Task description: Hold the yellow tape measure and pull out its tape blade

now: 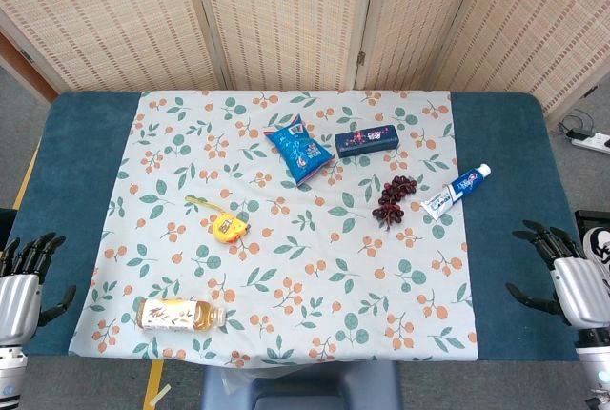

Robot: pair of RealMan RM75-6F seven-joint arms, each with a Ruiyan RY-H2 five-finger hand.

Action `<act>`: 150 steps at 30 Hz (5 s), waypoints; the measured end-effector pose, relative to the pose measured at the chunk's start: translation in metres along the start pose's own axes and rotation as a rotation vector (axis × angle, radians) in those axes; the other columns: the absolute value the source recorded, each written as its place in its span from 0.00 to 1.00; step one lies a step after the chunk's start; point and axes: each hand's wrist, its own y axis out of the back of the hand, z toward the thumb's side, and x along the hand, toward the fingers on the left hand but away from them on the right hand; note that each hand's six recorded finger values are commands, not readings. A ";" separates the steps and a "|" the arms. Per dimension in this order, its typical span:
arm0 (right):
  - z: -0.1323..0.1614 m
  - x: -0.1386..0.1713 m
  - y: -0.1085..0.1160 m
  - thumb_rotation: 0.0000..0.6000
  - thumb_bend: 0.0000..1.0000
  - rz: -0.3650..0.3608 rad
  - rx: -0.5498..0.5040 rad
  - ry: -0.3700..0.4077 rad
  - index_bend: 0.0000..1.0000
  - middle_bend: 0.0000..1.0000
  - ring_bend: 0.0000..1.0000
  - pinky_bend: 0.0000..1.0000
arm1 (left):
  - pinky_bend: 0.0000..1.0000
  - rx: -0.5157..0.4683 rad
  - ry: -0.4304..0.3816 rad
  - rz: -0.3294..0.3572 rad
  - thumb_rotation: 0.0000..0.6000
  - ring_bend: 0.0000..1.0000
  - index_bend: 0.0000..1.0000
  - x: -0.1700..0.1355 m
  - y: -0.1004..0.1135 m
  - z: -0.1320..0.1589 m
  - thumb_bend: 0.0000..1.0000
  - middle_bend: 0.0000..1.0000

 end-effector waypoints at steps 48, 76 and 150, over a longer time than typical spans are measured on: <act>0.026 -0.015 0.005 1.00 0.24 0.000 0.030 0.050 0.24 0.15 0.21 0.10 | 0.00 0.063 -0.367 -0.208 1.00 0.10 0.17 0.119 -0.049 0.081 0.38 0.13; 0.021 -0.015 0.004 1.00 0.24 0.003 0.033 0.015 0.24 0.15 0.21 0.10 | 0.00 0.178 -0.549 -0.485 1.00 0.06 0.18 0.184 -0.146 0.183 0.39 0.09; 0.259 -0.130 -0.090 1.00 0.24 0.257 -0.065 0.471 0.37 0.04 0.06 0.08 | 0.09 -0.249 -0.481 -0.272 1.00 0.43 0.55 0.129 -0.047 0.231 0.42 0.54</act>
